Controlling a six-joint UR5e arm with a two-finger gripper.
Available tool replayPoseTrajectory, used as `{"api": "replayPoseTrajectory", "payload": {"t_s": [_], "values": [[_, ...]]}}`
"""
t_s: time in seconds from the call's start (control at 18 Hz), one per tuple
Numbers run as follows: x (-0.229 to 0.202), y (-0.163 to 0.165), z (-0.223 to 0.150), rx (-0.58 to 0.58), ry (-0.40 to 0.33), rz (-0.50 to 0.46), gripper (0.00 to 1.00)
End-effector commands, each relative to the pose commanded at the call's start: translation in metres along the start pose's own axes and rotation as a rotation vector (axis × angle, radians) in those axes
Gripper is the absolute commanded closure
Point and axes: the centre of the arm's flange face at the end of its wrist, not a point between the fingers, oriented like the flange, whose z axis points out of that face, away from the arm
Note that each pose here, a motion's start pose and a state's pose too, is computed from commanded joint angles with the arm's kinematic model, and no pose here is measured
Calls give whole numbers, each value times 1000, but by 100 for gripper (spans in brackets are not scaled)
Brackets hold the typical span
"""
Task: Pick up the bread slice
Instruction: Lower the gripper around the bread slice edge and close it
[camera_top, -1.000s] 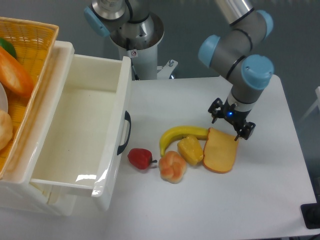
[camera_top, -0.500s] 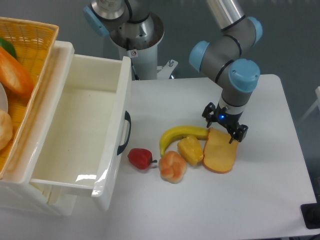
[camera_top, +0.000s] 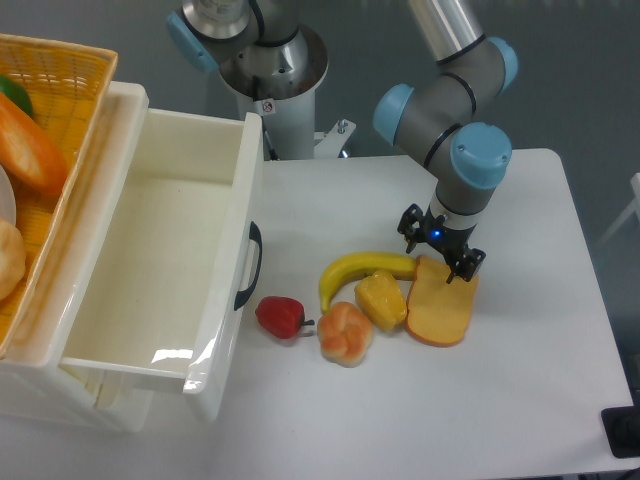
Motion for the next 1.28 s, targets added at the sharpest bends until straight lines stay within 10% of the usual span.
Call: {"api": "replayPoseTrajectory", "payload": {"t_s": [0.17, 0.61, 0.67, 0.72, 0.78, 1.28], "values": [[0, 0, 0, -2, 6, 3, 96], [0, 2, 1, -24, 9, -2, 100], [-4, 2, -2, -23, 0, -5, 88], [-12, 1, -2, -23, -5, -11, 39], [-18, 0, 5, -20, 0, -14, 17], [-61, -45, 18, -10, -41, -168, 1]]}}
